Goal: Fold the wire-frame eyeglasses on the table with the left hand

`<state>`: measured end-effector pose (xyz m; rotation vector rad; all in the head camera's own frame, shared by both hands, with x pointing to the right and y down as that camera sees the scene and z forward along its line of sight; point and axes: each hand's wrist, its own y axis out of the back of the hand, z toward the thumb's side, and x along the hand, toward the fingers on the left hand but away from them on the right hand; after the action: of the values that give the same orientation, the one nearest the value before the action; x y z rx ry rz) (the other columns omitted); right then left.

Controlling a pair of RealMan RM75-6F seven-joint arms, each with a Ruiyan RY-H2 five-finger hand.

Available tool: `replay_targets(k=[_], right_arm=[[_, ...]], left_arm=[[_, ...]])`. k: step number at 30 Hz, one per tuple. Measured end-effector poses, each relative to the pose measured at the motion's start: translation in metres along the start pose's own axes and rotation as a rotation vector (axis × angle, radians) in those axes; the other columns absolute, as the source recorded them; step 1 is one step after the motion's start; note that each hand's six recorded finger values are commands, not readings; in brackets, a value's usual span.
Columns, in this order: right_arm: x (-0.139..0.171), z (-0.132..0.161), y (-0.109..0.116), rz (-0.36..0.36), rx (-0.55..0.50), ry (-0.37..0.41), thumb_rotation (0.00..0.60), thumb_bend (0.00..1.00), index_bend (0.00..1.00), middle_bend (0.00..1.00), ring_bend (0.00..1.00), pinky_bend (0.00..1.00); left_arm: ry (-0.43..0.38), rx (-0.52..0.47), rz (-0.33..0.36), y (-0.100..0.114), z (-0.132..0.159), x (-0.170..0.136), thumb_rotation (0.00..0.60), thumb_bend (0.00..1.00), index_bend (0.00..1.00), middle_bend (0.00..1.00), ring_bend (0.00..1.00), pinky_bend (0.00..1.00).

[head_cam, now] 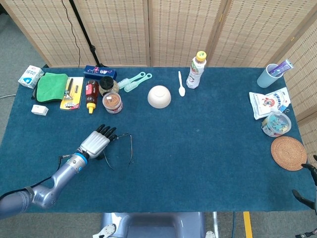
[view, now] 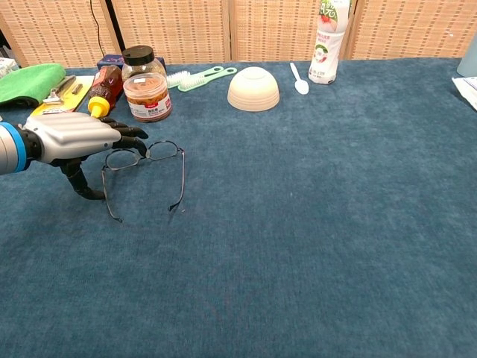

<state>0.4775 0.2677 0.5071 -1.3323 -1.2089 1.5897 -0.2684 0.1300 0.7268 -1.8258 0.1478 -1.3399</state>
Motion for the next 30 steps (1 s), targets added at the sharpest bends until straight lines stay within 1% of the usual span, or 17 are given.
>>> replay_targets(k=[4,15,23,30], right_arm=[[-0.001,0.001,0.001,-0.001,0.0,0.003,0.6,0.01,0.28,0.1,0.16,0.25],[-0.002,0.002,-0.001,0.006,-0.003,0.006,0.6,0.01,0.29,0.1,0.16,0.25],[-0.002,0.002,-0.002,0.009,-0.004,0.007,0.6,0.01,0.29,0.1,0.16,0.25],[-0.001,0.002,-0.002,0.008,-0.005,0.006,0.6,0.01,0.29,0.1,0.16,0.25]], left_arm=[[-0.001,-0.003,0.001,-0.001,0.001,-0.001,0.56,0.23,0.31,0.0,0.0,0.0],[-0.015,-0.01,0.005,-0.005,0.002,-0.016,0.559,0.23,0.38,0.0,0.0,0.0],[-0.021,-0.02,0.018,-0.006,0.001,-0.028,0.56,0.23,0.38,0.0,0.0,0.0],[-0.016,-0.03,0.018,-0.008,-0.001,-0.031,0.559,0.23,0.39,0.0,0.0,0.0]])
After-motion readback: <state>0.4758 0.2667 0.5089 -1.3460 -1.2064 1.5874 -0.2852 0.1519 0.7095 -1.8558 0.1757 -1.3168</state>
